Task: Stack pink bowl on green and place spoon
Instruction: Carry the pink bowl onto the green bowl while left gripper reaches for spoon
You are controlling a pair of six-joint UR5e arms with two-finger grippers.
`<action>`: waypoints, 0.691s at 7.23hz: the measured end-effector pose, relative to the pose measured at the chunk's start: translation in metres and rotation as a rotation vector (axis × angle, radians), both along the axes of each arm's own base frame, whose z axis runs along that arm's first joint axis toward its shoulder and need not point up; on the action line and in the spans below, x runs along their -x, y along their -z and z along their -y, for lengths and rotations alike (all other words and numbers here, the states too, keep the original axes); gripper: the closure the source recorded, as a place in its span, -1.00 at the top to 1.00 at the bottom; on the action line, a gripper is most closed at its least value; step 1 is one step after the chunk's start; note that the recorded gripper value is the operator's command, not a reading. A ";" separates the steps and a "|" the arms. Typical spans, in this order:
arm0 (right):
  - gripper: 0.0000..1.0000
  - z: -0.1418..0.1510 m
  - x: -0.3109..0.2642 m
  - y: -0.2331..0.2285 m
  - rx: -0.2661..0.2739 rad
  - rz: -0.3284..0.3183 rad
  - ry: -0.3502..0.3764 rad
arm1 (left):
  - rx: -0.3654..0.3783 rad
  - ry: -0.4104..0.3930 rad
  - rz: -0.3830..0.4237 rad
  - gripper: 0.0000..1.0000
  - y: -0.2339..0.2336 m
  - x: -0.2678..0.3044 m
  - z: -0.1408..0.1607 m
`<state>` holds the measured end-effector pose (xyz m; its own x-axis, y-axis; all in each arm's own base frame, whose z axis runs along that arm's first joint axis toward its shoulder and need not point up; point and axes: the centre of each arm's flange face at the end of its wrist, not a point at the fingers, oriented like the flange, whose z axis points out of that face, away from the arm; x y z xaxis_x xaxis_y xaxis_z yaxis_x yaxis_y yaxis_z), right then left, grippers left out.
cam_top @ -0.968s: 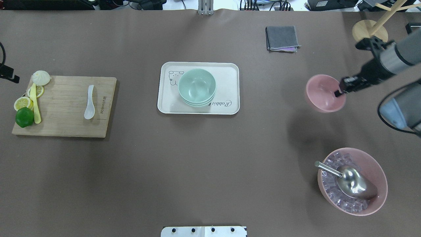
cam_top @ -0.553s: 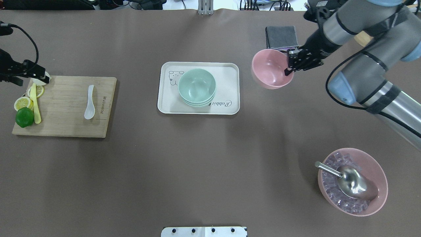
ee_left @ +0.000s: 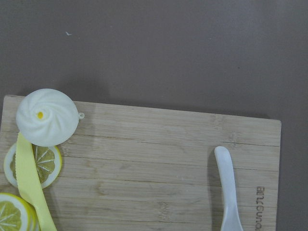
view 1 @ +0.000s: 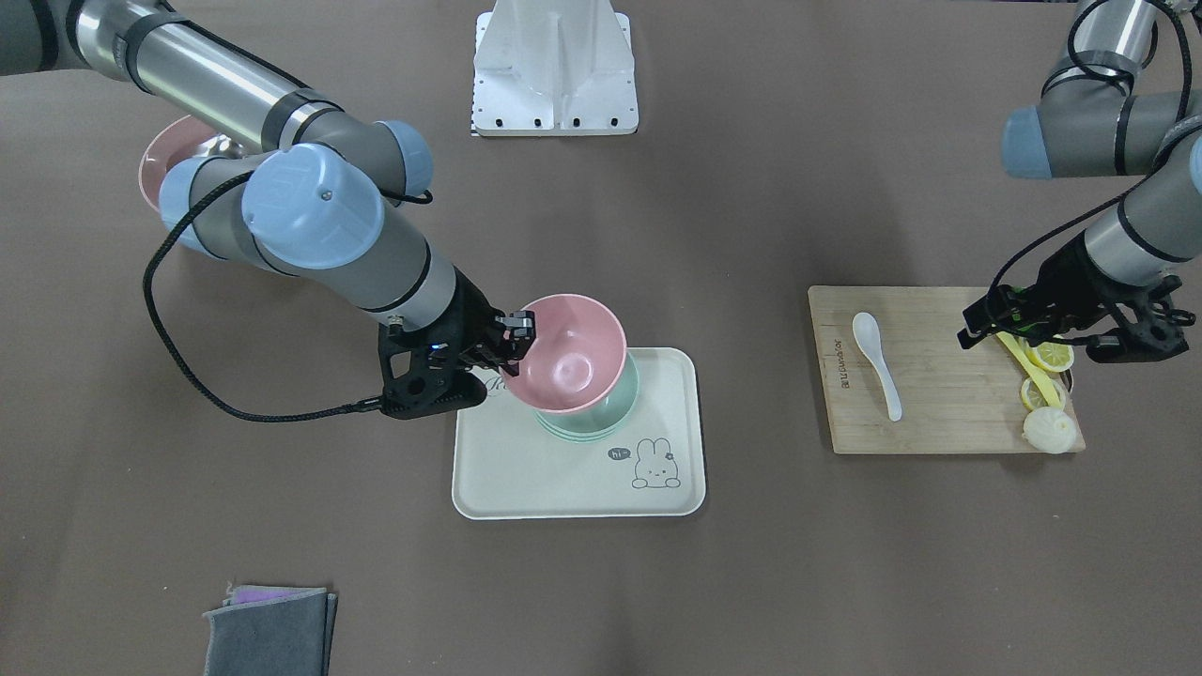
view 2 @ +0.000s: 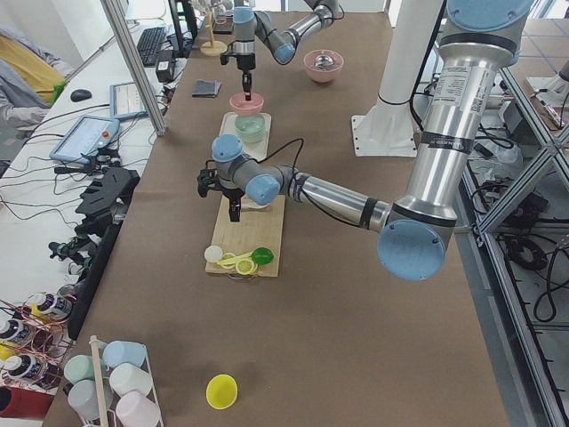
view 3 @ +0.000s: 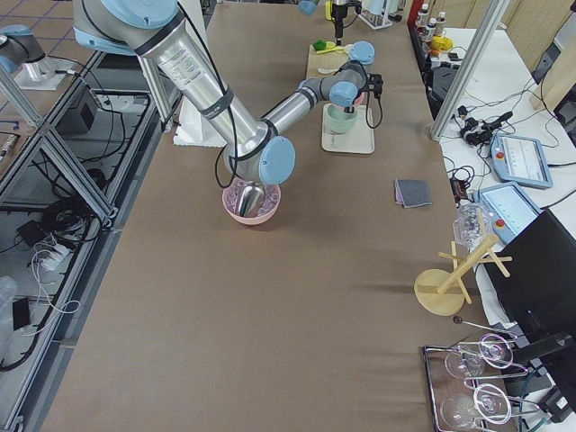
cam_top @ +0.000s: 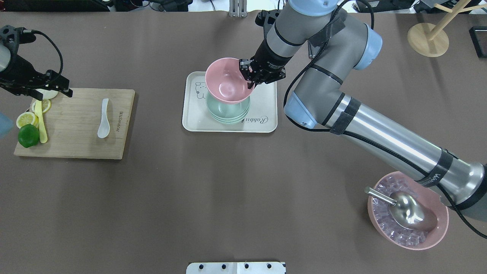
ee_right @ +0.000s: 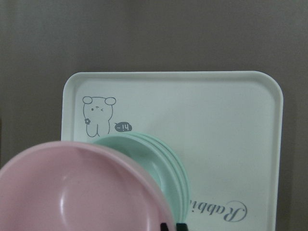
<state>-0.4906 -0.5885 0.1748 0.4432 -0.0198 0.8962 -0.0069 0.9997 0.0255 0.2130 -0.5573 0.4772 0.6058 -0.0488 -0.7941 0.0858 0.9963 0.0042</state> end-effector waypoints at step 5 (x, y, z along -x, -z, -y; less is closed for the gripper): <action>1.00 -0.001 0.023 0.003 0.007 -0.018 -0.018 | 0.081 0.010 0.040 0.96 0.007 -0.085 -0.001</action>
